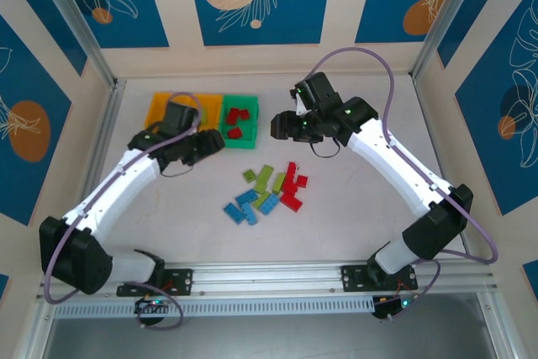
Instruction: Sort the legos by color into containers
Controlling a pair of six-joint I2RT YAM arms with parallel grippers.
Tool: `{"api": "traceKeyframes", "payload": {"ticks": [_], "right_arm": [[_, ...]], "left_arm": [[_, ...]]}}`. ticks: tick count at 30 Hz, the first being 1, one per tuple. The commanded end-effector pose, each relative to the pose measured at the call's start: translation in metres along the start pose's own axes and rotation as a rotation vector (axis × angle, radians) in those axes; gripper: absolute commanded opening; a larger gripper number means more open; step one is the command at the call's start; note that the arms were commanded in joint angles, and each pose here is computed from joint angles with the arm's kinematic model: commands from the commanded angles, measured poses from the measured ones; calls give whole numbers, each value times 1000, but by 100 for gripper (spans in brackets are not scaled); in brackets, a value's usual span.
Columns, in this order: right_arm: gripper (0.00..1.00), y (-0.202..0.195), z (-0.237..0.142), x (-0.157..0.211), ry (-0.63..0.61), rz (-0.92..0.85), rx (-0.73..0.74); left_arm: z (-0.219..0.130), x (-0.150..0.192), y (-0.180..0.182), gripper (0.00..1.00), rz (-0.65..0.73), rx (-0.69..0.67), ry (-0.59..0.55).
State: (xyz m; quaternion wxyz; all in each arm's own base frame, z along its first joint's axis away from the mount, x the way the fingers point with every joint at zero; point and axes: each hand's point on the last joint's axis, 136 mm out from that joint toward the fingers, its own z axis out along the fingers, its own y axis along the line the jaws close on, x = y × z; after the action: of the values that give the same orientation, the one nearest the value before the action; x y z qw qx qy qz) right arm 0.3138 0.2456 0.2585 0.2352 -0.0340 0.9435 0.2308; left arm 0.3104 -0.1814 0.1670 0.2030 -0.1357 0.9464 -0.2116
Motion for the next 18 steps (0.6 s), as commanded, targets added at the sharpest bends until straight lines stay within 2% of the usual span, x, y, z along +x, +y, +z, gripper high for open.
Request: {"api": "traceKeyframes", "payload": {"ticks": [1, 4, 8, 12, 18], "right_arm": [[62, -2, -11, 2, -14, 17, -7], [62, -6, -12, 3, -10, 20, 3], [62, -8, -13, 5, -8, 27, 0], [62, -12, -15, 6, -17, 23, 7], [62, -19, -17, 8, -19, 35, 16]], "left_arm": [[26, 5, -13, 60, 16, -32, 10], [52, 15, -20, 61, 23, -52, 45], [78, 29, -21, 71, 23, -80, 107], [96, 36, -20, 77, 12, -101, 154], [120, 44, -23, 76, 13, -128, 192]]}}
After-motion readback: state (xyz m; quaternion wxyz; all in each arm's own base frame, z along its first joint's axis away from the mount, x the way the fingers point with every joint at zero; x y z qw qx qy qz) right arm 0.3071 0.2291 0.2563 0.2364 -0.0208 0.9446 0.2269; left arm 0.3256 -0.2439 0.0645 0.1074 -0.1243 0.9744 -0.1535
